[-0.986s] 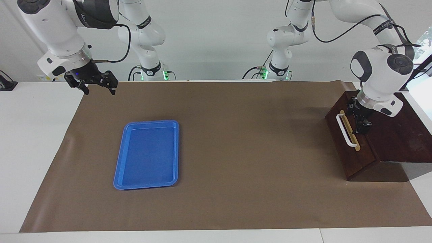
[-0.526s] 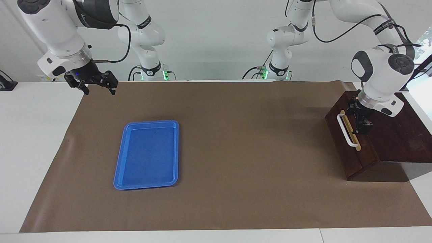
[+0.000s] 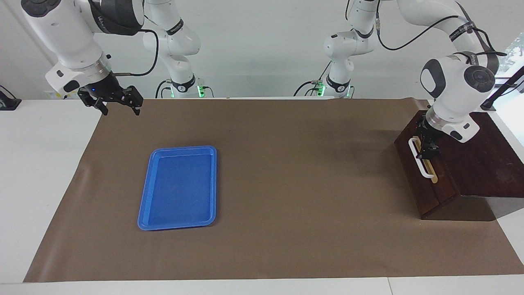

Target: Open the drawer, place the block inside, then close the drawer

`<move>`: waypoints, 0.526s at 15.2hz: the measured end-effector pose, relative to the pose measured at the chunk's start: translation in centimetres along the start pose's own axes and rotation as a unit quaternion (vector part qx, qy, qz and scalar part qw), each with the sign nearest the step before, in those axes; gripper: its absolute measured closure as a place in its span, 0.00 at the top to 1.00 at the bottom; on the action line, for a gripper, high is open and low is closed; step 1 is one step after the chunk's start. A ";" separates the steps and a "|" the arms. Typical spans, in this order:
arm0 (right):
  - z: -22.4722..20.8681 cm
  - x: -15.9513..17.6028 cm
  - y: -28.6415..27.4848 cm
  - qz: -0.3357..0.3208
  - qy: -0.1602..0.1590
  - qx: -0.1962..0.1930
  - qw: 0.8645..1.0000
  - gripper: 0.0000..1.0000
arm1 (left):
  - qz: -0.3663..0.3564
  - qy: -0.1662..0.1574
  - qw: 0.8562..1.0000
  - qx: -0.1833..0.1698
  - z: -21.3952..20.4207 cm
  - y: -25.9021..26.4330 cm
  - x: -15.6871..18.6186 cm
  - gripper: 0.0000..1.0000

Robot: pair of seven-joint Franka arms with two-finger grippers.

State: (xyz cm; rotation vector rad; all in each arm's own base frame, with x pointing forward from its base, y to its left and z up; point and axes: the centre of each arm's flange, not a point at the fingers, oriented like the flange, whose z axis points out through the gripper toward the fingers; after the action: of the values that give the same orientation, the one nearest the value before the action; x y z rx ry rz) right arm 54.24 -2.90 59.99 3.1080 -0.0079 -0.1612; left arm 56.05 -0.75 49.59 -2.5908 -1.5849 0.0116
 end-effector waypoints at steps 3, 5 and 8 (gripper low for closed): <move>0.0 0.0 0.0 0.000 0.000 0.000 1.000 1.00 | 0.122 -0.017 0.992 0.003 -2.9 -0.9 -1.2 1.00; 0.0 0.0 0.0 0.000 0.000 0.000 1.000 1.00 | 0.208 -0.025 0.978 0.012 -3.9 -1.0 -2.0 1.00; 0.0 0.0 0.0 0.000 0.000 0.000 1.000 1.00 | 0.337 -0.036 0.941 0.020 -4.0 -1.0 -3.0 1.00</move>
State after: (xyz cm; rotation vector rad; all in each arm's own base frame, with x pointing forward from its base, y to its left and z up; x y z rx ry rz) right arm 54.24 -2.90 59.99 3.1080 -0.0079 -0.1613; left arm 54.03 -3.29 53.55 -2.9784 -0.6254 0.1903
